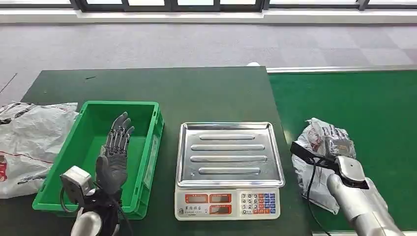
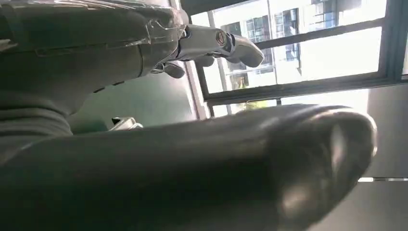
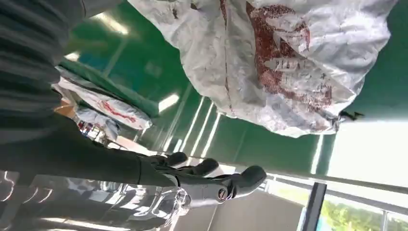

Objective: Moved the parcel from conveyor to table for the left to box.

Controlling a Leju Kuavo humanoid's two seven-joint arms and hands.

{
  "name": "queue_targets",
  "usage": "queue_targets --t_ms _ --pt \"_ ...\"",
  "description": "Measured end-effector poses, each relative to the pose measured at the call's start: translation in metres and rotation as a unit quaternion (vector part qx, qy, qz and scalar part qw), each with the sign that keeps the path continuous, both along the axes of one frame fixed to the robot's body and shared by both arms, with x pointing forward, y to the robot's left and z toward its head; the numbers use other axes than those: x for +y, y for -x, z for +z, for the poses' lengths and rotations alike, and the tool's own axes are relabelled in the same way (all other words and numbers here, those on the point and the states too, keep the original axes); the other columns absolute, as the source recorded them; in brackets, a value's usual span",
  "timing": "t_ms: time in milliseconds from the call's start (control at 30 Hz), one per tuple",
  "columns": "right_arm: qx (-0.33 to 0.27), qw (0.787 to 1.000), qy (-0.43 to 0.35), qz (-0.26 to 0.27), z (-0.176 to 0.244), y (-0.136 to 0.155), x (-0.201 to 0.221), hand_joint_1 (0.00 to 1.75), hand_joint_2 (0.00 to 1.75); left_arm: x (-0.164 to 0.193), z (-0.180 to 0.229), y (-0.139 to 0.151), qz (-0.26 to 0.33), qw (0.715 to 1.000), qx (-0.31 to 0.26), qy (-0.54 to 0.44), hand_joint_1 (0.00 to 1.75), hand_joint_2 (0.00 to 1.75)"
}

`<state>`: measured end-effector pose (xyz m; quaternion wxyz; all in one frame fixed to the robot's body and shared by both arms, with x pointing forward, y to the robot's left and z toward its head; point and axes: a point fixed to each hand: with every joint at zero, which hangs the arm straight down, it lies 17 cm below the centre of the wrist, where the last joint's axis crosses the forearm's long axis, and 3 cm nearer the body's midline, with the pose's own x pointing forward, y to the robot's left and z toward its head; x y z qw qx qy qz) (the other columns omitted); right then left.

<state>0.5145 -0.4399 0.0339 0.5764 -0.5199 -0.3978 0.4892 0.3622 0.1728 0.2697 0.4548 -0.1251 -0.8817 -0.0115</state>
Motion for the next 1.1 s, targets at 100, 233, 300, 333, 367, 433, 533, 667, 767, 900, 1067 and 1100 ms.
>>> queue_targets --t_ms 100,233,300,333,367,433,533,667,767,900,1067,1100 --pt "-0.009 1.000 -0.002 0.004 0.006 -0.001 0.004 0.00 1.75 0.000 0.001 0.001 0.000 1.000 -0.001 0.000 0.00 0.00" --pt "-0.037 0.999 0.002 0.008 0.017 -0.003 0.006 0.00 1.75 0.001 0.003 0.002 0.000 1.000 -0.004 0.001 0.00 0.00" --pt "-0.102 0.995 0.013 0.018 0.045 -0.004 0.013 0.00 1.75 0.001 0.002 0.003 0.001 1.000 -0.004 0.001 0.00 0.00" --pt "-0.120 0.992 0.013 0.020 0.056 -0.004 0.017 0.00 1.75 0.001 0.001 0.003 0.001 1.000 -0.004 0.002 0.00 0.00" --pt "-0.126 0.992 0.009 0.021 0.063 -0.004 0.020 0.00 1.75 0.001 0.000 0.004 0.000 1.000 -0.003 0.002 0.00 0.00" --pt "-0.128 0.992 0.000 0.017 0.068 0.000 0.021 0.00 1.75 0.000 0.000 0.004 -0.002 1.000 -0.004 0.001 0.00 0.00" --pt "-0.111 0.994 -0.017 0.006 0.064 0.006 0.016 0.00 1.75 -0.001 -0.001 0.005 -0.006 1.000 -0.003 0.000 0.00 0.00" --pt "-0.007 0.999 -0.045 -0.028 0.017 0.020 0.001 0.00 1.75 -0.004 0.000 0.004 -0.013 1.000 -0.004 -0.002 0.00 0.00" --pt "0.121 0.989 -0.079 -0.033 -0.051 0.045 -0.001 0.00 1.75 -0.008 0.002 -0.008 -0.020 1.000 -0.001 -0.008 0.00 0.00" --pt "0.184 0.977 -0.098 -0.036 -0.091 0.063 -0.003 0.00 1.75 -0.010 0.002 -0.017 -0.021 1.000 0.002 -0.012 0.00 0.00" --pt "0.248 0.962 -0.108 -0.026 -0.112 0.071 0.001 0.00 1.75 -0.010 -0.002 -0.021 -0.019 1.000 0.008 -0.013 0.00 0.00" --pt "0.253 0.961 -0.107 -0.025 -0.114 0.071 0.001 0.00 1.75 -0.010 -0.003 -0.022 -0.018 1.000 0.009 -0.012 0.00 0.00"
